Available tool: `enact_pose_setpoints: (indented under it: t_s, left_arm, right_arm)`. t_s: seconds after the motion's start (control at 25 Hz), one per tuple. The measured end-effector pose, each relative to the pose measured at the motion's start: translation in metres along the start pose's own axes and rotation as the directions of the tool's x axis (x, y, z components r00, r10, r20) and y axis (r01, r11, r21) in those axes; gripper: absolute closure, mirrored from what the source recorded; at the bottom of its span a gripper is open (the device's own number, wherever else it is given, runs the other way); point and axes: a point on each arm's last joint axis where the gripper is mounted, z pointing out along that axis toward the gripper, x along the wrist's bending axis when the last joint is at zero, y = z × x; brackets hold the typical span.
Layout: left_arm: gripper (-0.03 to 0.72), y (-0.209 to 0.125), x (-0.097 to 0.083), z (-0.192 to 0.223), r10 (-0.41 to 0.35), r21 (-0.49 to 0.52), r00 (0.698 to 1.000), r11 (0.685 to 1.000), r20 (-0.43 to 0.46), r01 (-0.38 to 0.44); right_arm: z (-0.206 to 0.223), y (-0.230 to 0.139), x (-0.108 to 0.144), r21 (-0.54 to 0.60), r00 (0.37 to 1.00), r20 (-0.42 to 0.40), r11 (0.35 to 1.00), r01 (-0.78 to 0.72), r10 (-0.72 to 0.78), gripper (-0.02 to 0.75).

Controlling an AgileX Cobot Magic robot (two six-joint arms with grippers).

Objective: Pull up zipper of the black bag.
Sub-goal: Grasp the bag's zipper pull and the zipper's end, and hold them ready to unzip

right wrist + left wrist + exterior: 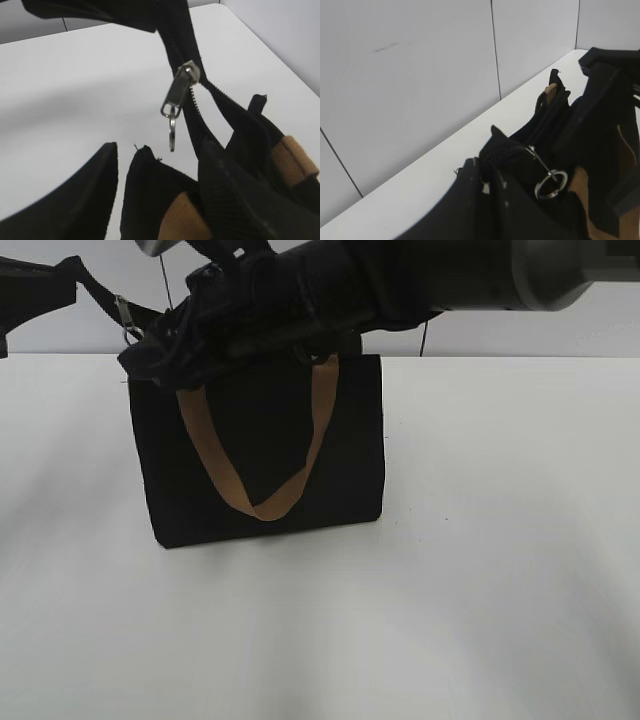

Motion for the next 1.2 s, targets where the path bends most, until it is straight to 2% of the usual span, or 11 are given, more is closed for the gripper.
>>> enact_pose_setpoints:
  t_s: [0.24, 0.64, 0.72, 0.88, 1.08, 1.2]
  left_arm:
    - [0.668, 0.000, 0.000, 0.000, 0.000, 0.000, 1.000, 1.000, 0.000, 0.000]
    - [0.668, 0.000, 0.000, 0.000, 0.000, 0.000, 1.000, 1.000, 0.000, 0.000]
    - [0.668, 0.000, 0.000, 0.000, 0.000, 0.000, 1.000, 1.000, 0.000, 0.000]
    - [0.668, 0.000, 0.000, 0.000, 0.000, 0.000, 1.000, 1.000, 0.000, 0.000]
    - [0.669, 0.000, 0.000, 0.000, 0.000, 0.000, 1.000, 1.000, 0.000, 0.000]
    - [0.669, 0.000, 0.000, 0.000, 0.000, 0.000, 1.000, 1.000, 0.000, 0.000]
  right_arm:
    - [0.012, 0.000, 0.009, -0.006, 1.000, -0.013, 1.000, -0.028, 0.028, 0.342]
    - [0.016, -0.004, 0.005, -0.010, 0.997, 0.023, 0.997, -0.074, 0.074, 0.346]
    - [0.016, -0.003, 0.002, -0.023, 0.993, 0.054, 0.994, -0.103, 0.104, 0.377]
    - [0.016, -0.002, 0.001, -0.034, 0.990, 0.063, 0.991, -0.127, 0.129, 0.465]
    - [0.016, -0.002, 0.001, -0.035, 0.989, 0.065, 0.991, -0.130, 0.132, 0.514]
    - [0.016, -0.002, 0.001, -0.036, 0.989, 0.066, 0.991, -0.131, 0.133, 0.598]
